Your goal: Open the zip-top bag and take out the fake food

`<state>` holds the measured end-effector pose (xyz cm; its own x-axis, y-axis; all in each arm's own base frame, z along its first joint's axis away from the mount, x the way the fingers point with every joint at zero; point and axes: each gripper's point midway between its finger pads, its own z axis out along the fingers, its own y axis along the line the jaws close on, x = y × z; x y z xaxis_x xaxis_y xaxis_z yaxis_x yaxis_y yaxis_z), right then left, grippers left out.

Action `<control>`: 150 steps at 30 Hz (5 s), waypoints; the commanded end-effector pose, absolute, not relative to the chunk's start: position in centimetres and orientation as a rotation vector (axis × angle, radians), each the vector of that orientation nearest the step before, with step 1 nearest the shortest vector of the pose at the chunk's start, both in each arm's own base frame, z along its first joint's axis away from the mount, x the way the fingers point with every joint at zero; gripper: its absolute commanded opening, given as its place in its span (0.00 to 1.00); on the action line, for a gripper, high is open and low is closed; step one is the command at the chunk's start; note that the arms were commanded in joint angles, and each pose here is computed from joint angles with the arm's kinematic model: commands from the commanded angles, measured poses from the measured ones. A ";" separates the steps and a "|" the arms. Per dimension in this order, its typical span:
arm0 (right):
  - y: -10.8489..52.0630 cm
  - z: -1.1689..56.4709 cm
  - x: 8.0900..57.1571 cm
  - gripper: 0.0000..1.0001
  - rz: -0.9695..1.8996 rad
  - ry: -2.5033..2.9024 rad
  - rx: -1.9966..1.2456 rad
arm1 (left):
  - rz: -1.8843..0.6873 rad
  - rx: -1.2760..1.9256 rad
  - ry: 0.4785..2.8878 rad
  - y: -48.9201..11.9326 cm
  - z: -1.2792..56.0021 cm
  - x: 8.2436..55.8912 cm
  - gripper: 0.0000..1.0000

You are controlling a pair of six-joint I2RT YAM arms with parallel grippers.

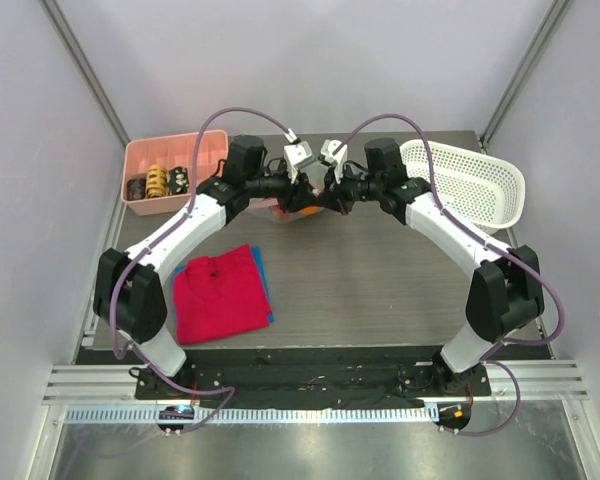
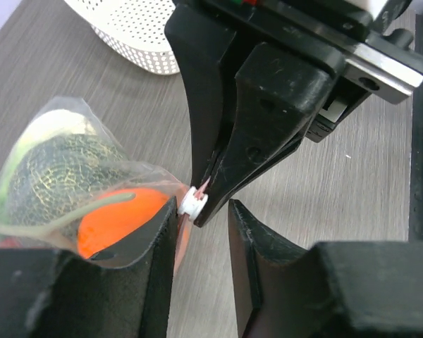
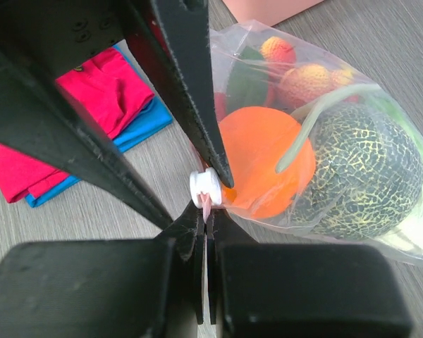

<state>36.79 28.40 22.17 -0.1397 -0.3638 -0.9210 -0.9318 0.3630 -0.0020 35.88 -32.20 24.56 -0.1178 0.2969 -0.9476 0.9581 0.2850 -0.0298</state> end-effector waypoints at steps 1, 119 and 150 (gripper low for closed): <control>28.9 26.0 37.7 0.01 0.767 1.573 -1.159 | -0.945 1.217 1.486 -33.4 27.6 35.6 0.32; 15.8 27.2 40.8 0.99 0.558 2.141 0.177 | -0.882 0.254 2.209 -33.5 29.3 39.3 0.00; 21.4 20.4 38.4 0.80 0.199 1.914 -0.749 | -1.093 0.228 2.240 -36.7 29.4 38.7 0.00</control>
